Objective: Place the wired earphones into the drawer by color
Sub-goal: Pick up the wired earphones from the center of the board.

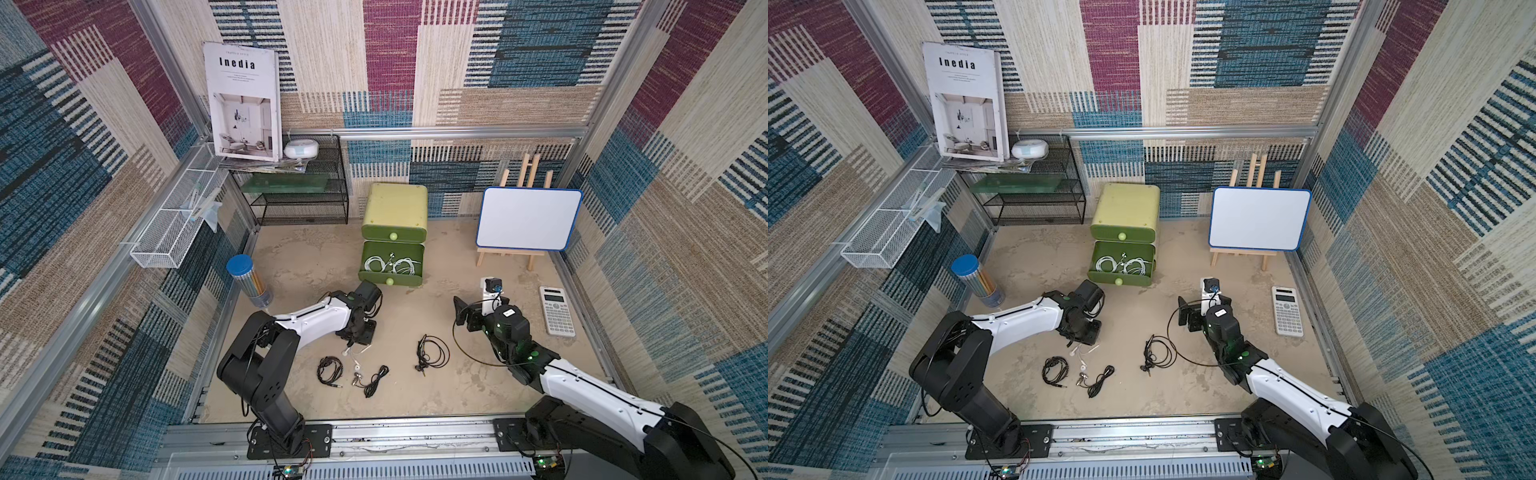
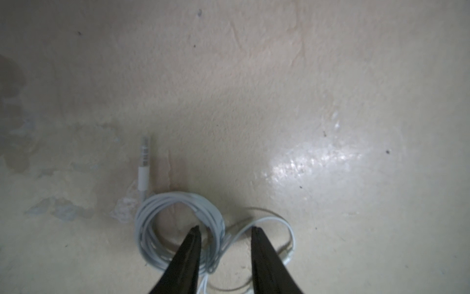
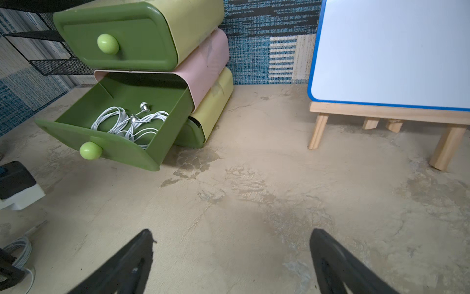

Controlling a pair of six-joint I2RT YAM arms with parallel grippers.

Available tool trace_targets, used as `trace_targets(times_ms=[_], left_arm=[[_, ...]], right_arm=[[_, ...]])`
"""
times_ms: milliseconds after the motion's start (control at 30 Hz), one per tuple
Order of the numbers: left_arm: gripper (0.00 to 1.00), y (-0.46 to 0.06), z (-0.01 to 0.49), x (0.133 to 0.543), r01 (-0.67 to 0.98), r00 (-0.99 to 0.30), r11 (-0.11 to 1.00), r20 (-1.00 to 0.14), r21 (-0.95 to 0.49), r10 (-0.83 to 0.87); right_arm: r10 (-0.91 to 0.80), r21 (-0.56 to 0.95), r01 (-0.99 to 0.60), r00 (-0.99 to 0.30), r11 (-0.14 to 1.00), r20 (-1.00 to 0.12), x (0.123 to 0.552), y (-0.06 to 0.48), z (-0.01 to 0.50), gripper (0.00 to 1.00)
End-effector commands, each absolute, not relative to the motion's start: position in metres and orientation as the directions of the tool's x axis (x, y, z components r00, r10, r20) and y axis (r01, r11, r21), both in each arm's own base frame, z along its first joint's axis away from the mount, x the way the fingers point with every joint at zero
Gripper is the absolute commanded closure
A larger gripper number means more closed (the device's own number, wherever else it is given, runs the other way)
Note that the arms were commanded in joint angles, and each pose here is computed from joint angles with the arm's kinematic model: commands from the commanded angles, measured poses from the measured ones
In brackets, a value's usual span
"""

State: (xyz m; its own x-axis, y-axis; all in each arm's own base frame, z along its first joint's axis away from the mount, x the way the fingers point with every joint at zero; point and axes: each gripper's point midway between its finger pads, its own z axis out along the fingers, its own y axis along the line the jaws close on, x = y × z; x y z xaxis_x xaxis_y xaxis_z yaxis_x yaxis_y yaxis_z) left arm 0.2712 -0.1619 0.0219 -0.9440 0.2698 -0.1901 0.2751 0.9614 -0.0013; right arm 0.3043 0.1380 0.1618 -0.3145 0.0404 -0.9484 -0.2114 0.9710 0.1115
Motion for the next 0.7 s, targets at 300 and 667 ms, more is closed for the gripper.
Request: trace_targets(times_ms=[300,667], left_arm=[[0.70,-0.1579,0.0124,0.2677,0.262,-0.954,0.965,-0.148,0.020,0.262],[0.85,-0.1581,0.0143,0.2667,0.251,-0.956,0.968,-0.152,0.012,0.250]], right_arm=[[0.058,0.122,-0.205,-0.292,0.971,-0.955,0.3056,0.1373,0.1678,0.01],[0.057,0.120,-0.203,-0.291,0.972,-0.955,0.3053,0.1365,0.1677,0.01]])
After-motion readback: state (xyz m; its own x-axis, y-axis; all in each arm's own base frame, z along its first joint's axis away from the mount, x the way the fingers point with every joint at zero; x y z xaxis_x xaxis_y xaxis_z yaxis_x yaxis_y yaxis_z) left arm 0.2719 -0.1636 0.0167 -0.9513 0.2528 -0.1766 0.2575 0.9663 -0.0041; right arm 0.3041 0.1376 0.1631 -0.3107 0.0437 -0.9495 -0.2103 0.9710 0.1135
